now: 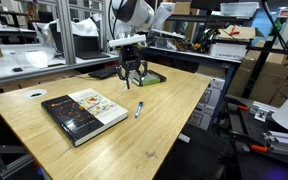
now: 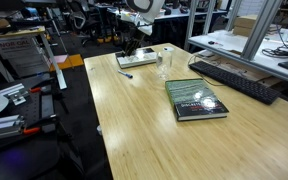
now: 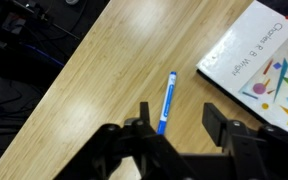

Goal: Take the blue marker out of the glass

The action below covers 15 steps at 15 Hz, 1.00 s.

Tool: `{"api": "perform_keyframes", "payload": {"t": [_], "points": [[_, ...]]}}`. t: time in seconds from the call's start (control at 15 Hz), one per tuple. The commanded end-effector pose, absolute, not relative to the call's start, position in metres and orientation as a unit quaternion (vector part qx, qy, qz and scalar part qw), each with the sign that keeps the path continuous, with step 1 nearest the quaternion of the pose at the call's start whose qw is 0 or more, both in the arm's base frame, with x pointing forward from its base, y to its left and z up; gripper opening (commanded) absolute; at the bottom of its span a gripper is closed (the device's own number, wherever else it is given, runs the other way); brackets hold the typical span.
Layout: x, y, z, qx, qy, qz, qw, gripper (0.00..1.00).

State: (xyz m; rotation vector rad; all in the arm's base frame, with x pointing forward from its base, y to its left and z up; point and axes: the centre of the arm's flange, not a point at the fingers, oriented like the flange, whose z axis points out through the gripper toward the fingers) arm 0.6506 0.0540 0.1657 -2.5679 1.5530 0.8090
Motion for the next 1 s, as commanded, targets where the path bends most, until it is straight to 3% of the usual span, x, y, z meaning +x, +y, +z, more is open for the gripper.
{"api": "perform_keyframes", "payload": {"t": [0.0,0.07,0.2,0.93], "points": [[0.655,0.043,0.181,-0.833,0.483,0.270,0.032,0.88],[0.656,0.037,0.187,-0.834,0.481,0.269,0.037,0.95],[0.658,0.022,0.204,-0.837,0.479,0.260,0.049,1.00],[0.643,-0.020,0.309,-0.831,0.548,0.068,0.069,1.00]]}}
